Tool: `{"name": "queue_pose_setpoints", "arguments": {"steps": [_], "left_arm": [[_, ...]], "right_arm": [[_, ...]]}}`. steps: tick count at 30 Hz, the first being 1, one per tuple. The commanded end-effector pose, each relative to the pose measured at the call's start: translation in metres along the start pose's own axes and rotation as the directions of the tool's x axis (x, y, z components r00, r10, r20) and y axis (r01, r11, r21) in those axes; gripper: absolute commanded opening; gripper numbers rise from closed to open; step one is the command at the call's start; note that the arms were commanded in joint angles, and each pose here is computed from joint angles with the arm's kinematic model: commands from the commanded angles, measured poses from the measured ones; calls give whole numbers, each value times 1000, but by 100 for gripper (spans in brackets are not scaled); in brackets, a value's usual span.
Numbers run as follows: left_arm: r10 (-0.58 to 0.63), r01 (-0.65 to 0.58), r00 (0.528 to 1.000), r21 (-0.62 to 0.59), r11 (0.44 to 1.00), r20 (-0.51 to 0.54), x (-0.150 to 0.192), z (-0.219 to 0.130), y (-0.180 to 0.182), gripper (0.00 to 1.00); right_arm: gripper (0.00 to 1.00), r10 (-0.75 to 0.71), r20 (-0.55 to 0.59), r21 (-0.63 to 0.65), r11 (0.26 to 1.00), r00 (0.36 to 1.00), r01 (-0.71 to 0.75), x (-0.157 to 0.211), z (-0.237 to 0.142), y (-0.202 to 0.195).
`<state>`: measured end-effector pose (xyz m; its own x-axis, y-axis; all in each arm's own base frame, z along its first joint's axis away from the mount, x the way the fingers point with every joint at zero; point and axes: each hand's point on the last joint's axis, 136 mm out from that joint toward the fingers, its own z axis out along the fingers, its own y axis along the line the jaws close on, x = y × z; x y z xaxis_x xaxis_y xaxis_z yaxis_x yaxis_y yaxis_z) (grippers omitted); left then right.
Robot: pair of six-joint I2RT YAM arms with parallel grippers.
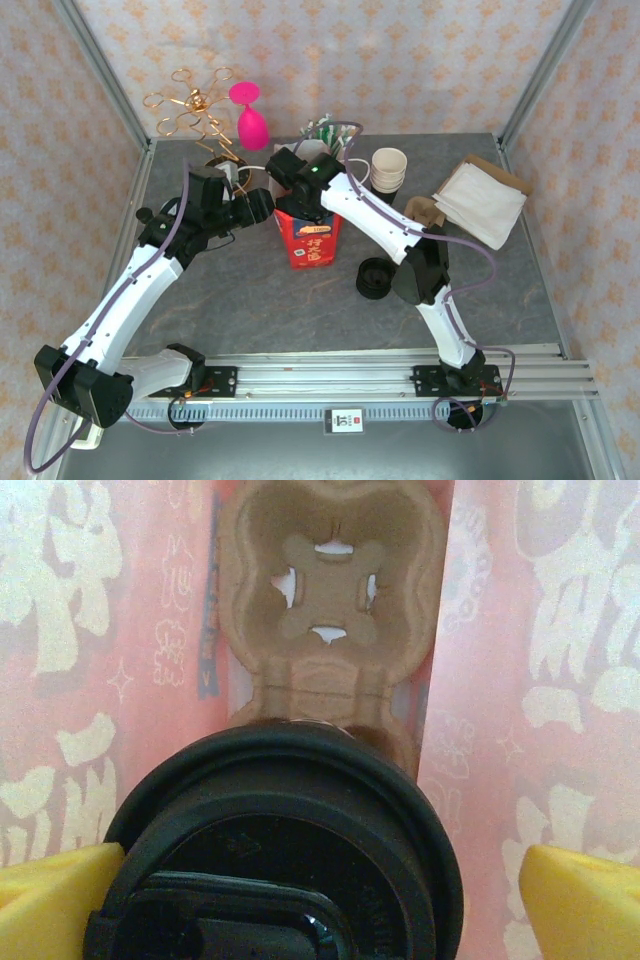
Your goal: Pack the takeout coffee
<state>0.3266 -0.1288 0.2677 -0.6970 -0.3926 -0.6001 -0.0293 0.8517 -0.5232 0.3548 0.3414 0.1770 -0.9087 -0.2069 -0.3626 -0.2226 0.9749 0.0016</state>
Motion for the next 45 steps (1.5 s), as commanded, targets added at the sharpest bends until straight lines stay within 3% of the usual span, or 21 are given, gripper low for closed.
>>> {"name": "queue_pose_setpoints", "arguments": {"steps": [1,45], "left_arm": [[6,-6,999,15,1000,41,-12,-5,-8,75],[8,-9,999,30,1000,35,-11,-2,-15,73]], "right_arm": [[100,12,47,-37,999,999,-10,-7,-36,-4],[100,43,87,-73,997,995,-37,-17,-54,-5]]}}
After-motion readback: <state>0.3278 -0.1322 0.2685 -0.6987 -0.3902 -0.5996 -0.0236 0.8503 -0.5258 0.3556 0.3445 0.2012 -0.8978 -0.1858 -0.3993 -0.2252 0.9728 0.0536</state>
